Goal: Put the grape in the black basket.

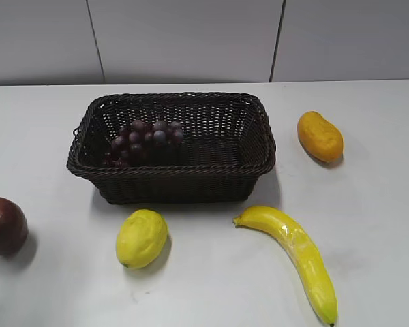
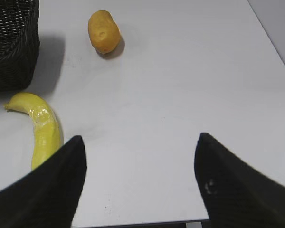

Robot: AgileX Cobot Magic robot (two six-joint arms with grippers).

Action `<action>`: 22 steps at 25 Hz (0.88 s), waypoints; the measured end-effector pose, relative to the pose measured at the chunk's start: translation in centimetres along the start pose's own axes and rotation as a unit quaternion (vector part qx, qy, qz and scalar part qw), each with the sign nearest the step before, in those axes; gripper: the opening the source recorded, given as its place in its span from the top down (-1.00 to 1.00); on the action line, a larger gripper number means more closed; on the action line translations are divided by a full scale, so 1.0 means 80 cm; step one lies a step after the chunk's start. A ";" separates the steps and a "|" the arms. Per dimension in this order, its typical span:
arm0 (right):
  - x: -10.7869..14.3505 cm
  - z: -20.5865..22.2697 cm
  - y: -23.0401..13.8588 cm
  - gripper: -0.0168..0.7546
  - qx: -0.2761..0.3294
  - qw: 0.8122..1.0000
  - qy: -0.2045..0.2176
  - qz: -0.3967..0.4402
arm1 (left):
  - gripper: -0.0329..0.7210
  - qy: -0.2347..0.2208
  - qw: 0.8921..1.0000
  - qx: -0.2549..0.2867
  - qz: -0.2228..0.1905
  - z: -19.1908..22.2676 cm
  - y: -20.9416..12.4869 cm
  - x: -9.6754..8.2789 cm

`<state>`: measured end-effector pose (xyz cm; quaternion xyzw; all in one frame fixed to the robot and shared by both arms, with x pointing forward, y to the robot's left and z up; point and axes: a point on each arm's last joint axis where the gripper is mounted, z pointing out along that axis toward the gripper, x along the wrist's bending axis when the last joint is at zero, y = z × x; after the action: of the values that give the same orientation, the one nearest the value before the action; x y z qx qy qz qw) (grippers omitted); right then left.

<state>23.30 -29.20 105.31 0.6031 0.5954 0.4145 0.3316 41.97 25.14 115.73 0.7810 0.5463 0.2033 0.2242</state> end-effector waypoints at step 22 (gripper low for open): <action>0.000 0.000 0.000 -0.44 0.000 1.000 0.000 0.000 | -0.55 0.023 0.997 -0.065 -0.038 0.009 -0.230 -0.014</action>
<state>23.31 -29.20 105.31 0.6029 0.5952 0.4147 0.3319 27.94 29.55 104.53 0.7387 0.5658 0.2476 0.2698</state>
